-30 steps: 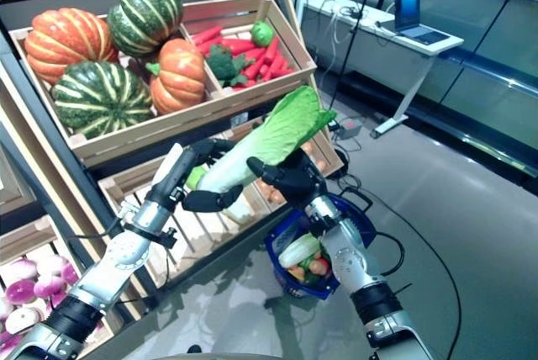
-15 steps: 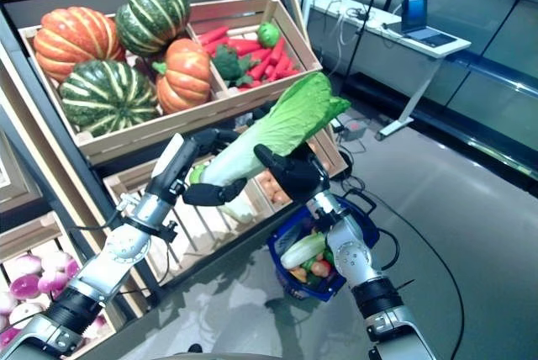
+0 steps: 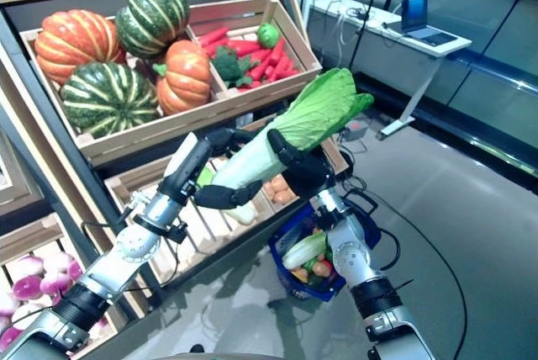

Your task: Put vegetables into the basket

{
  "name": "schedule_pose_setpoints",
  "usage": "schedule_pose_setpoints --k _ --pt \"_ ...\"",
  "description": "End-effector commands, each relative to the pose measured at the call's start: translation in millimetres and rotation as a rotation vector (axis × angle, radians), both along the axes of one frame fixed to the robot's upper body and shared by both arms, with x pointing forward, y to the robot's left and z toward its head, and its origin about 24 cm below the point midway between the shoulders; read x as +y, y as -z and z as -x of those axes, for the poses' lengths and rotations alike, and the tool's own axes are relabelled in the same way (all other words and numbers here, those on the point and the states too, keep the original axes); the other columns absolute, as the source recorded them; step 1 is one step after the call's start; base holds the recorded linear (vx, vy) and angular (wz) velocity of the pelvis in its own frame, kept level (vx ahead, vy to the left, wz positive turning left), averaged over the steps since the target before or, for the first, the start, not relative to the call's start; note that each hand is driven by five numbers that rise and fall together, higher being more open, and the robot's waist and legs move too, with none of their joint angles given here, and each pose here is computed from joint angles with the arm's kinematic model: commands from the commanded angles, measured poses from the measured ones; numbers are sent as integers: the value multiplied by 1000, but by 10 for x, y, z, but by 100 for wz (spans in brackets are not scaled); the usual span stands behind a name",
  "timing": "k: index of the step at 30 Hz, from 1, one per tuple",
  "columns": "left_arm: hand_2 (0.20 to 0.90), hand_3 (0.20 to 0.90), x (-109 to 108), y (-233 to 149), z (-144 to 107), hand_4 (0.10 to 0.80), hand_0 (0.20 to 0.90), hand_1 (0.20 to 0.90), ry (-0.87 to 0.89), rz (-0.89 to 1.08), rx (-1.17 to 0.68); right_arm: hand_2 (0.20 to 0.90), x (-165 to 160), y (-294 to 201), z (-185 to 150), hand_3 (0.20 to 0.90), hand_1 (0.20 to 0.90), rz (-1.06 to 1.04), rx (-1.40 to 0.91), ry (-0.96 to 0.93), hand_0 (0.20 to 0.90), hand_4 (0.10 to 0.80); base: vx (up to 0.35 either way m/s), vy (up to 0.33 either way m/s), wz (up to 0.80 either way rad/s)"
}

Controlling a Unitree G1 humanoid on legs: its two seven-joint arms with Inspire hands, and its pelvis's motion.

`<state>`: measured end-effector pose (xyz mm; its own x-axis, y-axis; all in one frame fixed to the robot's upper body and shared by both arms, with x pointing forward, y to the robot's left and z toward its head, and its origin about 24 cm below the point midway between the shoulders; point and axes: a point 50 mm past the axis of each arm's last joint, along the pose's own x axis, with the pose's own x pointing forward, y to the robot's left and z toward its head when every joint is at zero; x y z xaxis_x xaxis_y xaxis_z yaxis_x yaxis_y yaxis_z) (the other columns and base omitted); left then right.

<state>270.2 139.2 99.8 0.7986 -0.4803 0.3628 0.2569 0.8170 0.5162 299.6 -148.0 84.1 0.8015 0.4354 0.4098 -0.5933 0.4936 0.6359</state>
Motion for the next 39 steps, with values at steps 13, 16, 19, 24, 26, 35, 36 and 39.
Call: schedule_pose_setpoints --k 13,16,19,24,26,35,36,39 --pt "900 900 -163 -59 -89 800 900 900 71 -115 -37 300 132 -1254 -90 300 300 -53 -536 23 300 400 0 0 0" --pt "900 900 -39 50 -132 800 900 900 -1 -106 33 300 62 -1237 -95 300 300 -15 -533 57 300 400 0 0 0" --pt "900 900 103 178 -158 800 900 900 -85 -103 105 300 -27 -1204 -113 300 300 9 -517 109 300 400 0 0 0" --pt "900 900 274 384 -166 800 900 900 -207 -133 179 300 -201 -1109 -165 300 300 98 -461 214 300 400 0 0 0" --pt "900 900 389 476 -169 800 900 900 -282 -138 215 300 -354 -1040 -192 300 300 164 -420 290 300 400 0 0 0" --pt "900 900 670 636 -178 800 900 900 -461 -207 278 300 -753 -974 -164 300 300 220 -374 460 300 400 -2 -8 -2" --pt "900 900 697 652 -181 800 900 900 -483 -213 285 300 -776 -980 -165 300 300 231 -371 477 300 400 -3 -11 -4" --pt "900 900 781 689 -175 800 900 900 -542 -215 298 300 -836 -967 -164 300 300 261 -351 513 300 400 2 -4 -4"
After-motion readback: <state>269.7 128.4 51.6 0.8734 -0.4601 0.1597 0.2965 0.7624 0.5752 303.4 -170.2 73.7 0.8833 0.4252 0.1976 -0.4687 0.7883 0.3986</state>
